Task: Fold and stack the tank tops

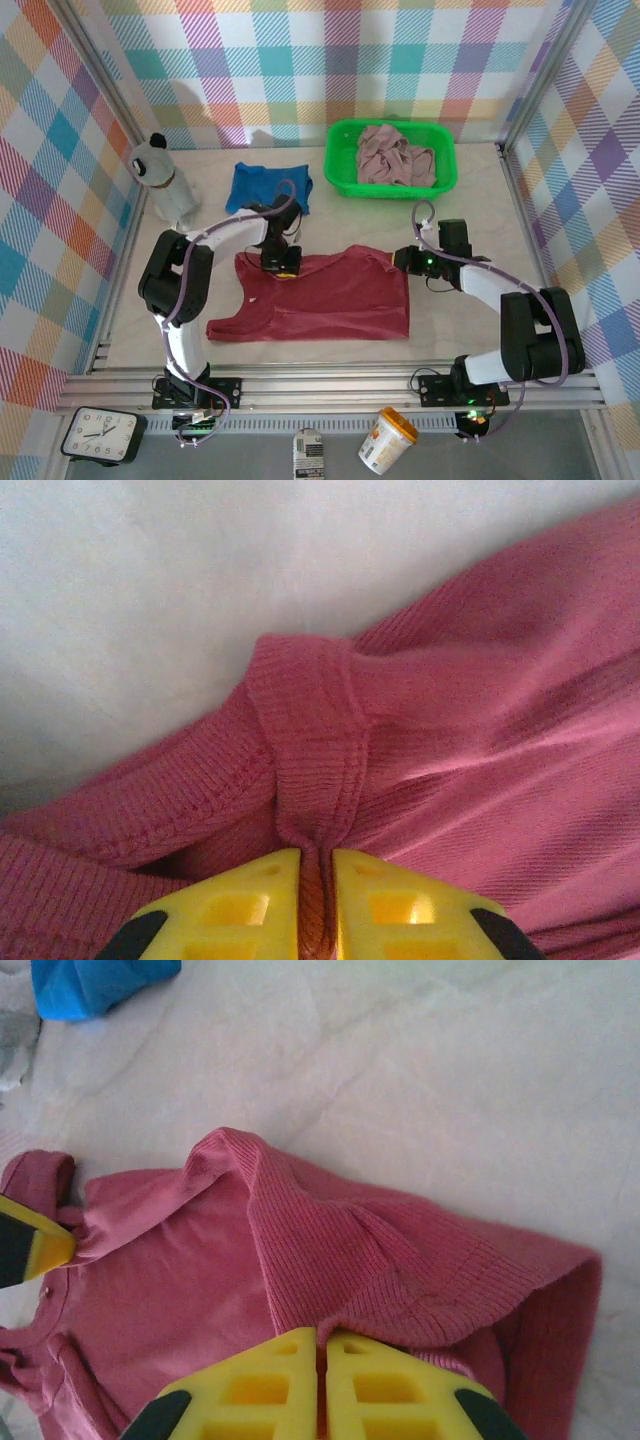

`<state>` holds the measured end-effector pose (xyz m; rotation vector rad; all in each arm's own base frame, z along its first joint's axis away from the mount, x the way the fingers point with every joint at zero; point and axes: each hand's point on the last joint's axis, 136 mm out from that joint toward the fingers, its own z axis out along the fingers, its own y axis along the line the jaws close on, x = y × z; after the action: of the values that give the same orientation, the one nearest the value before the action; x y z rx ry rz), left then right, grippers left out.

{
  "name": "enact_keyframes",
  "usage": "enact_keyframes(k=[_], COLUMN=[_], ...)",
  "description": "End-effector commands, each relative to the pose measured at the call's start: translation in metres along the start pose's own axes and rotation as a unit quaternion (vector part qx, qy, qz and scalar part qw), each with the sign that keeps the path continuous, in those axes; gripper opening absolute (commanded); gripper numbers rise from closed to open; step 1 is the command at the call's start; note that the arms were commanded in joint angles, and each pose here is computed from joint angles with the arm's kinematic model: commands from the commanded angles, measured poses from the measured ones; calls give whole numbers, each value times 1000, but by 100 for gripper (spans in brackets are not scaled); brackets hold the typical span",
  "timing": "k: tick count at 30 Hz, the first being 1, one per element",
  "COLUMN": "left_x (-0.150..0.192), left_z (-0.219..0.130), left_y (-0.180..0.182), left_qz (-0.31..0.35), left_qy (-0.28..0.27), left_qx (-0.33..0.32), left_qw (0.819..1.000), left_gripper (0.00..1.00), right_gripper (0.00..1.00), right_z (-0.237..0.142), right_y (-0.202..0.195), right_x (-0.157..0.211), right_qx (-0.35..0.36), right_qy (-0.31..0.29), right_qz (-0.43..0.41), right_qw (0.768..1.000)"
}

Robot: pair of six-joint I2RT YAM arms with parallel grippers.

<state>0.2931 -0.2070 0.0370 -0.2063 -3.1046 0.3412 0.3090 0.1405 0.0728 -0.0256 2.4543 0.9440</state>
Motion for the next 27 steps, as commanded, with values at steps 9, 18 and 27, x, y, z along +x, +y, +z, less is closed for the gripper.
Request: enact_keyframes(k=[9,18,27], left_x=[15,-25,-26], left_z=[-5,-45,-16], left_y=[0,-6,-5], left_qz=[5,-33,-62], left_qy=[-16,-86,-46], left_qx=[-19,-18,-18], left_qw=[1000,996,997], left_gripper=[33,45,46], right_gripper=[11,11,10], right_z=[-9,-8,-8], right_y=[-1,-5,-5], right_x=[38,47,45], right_qx=[-15,-12,-9], right_qy=[23,31,27], right_qz=[23,31,28], right_qw=[999,999,999])
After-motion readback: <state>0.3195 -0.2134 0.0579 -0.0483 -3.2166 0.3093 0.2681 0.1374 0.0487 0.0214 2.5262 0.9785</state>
